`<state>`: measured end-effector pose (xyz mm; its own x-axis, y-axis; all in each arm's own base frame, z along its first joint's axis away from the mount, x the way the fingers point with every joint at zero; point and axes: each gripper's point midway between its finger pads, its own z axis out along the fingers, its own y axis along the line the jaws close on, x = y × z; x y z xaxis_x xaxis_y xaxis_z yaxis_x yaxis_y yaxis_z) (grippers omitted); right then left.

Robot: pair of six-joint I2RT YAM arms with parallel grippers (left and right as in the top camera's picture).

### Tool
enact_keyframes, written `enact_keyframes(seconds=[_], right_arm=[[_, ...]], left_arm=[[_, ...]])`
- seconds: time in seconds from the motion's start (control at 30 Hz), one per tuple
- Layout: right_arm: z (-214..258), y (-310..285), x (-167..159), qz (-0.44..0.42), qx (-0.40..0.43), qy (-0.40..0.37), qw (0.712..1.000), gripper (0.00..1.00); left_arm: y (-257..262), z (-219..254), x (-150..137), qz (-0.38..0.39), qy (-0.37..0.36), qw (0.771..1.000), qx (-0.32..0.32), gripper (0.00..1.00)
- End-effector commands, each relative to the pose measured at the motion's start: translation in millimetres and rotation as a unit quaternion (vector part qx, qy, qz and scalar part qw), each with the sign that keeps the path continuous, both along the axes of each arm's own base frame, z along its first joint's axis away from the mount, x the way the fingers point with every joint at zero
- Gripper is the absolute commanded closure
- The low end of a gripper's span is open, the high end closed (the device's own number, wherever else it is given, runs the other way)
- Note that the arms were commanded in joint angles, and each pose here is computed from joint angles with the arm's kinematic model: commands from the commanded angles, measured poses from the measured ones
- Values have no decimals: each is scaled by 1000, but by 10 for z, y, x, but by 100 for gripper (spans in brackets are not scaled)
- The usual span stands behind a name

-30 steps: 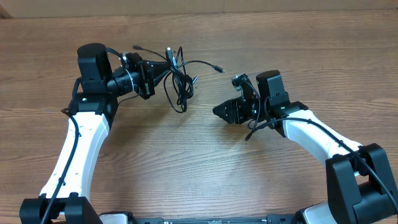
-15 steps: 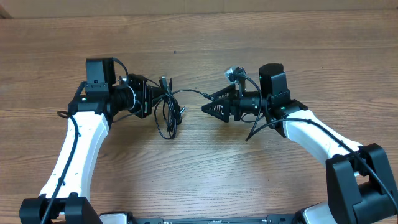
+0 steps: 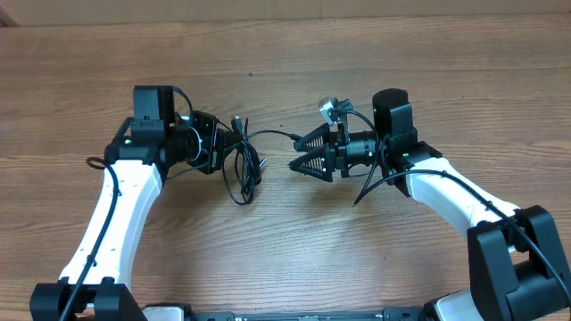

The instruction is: Untangle cables

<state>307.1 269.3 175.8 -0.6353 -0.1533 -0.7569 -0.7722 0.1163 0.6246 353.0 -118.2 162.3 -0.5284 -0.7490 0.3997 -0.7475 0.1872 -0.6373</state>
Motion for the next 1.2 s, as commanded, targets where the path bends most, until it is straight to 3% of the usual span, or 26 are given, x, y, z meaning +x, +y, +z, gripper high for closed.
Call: enact_keyframes(seconds=[0.0,0.47,1.17], right_arm=[[-72,-49,97,-27,-16,3,1000,23],[158,93,-133,48,34,-35,998,12],[-118,250,13,-25,-39,-27,999,8]], left_arm=[[-9,118,-20,-13,-19,1000,7,96],[-161,109,-90,-38,-18,999,8,96],[-683,380,-61,-75,-55,994,-53,96]])
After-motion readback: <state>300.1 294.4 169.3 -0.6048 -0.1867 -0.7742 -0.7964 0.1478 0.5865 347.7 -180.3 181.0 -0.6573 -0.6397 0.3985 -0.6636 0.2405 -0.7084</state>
